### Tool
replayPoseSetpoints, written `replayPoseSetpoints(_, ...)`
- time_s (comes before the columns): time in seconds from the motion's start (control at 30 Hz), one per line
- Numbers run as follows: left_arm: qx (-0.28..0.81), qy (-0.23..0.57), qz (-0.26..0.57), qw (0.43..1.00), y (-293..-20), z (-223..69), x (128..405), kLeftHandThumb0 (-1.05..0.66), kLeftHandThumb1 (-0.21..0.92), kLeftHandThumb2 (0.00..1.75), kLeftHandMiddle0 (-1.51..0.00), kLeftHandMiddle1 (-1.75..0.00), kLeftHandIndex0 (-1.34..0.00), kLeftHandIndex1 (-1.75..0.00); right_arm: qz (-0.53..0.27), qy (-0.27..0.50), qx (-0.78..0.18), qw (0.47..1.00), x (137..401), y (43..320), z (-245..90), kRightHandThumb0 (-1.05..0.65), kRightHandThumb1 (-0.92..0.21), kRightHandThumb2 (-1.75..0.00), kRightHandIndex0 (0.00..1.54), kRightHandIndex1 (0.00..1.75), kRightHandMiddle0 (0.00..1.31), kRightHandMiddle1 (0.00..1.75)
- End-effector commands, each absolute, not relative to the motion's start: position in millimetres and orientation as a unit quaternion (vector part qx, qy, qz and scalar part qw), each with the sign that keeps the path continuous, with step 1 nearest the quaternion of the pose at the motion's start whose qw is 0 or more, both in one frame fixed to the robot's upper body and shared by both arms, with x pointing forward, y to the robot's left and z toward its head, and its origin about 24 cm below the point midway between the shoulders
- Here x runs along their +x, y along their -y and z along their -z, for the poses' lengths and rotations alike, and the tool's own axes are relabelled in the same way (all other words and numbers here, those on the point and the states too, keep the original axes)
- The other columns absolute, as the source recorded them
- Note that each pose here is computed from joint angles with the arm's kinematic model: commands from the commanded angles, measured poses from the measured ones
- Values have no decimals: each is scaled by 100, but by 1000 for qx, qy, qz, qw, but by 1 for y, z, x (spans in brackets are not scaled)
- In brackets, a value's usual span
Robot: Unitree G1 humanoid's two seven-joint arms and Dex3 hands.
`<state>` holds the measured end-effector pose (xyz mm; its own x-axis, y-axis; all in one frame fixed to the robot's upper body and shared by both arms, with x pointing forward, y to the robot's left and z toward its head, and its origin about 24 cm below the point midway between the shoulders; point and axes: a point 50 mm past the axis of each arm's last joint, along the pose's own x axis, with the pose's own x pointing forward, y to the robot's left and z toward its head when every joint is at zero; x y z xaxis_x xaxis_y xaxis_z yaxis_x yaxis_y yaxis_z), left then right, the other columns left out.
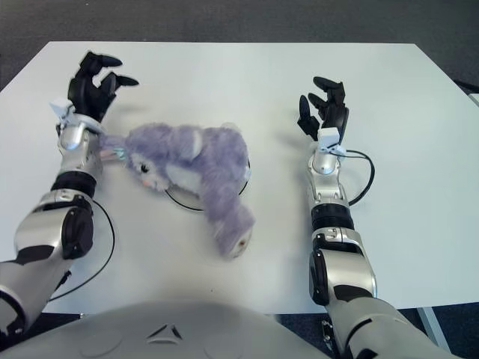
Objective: Put the doll into the plate.
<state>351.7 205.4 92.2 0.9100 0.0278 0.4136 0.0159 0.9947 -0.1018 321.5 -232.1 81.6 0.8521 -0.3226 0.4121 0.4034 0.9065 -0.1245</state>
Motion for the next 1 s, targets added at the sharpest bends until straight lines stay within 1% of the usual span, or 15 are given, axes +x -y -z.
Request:
replayPoseSetpoints(0.0, -59, 202, -19, 977, -205, -83, 348, -1, 92, 22, -61, -125, -37, -144, 192, 198, -100, 956, 317, 242, -78, -35, -92, -46, 69, 112, 26, 167)
replayPoseSetpoints(0.2, -70, 206, -33, 975, -205, -83, 347, -1, 92, 22, -61, -125, -38, -143, 189, 203, -96, 956, 315, 245, -76, -35, -92, -45, 73, 113, 27, 166)
replayPoseSetpoints(0.37, -97, 205, -70, 971, -208, -80, 344, -1, 92, 22, -60, -127, -38, -141, 189, 199, -86, 958, 311, 245, -69, -35, -92, -44, 76, 114, 28, 165)
replayPoseSetpoints(0.57, -98, 213, -75, 969, -210, -79, 338, -1, 92, 22, -61, -129, -38, -140, 187, 196, -79, 959, 309, 244, -67, -35, -92, -43, 79, 115, 29, 165)
replayPoseSetpoints(0.97, -96, 225, -76, 967, -211, -89, 330, -1, 92, 23, -60, -129, -36, -141, 172, 182, -78, 965, 311, 235, -63, -35, -92, -41, 81, 117, 31, 163)
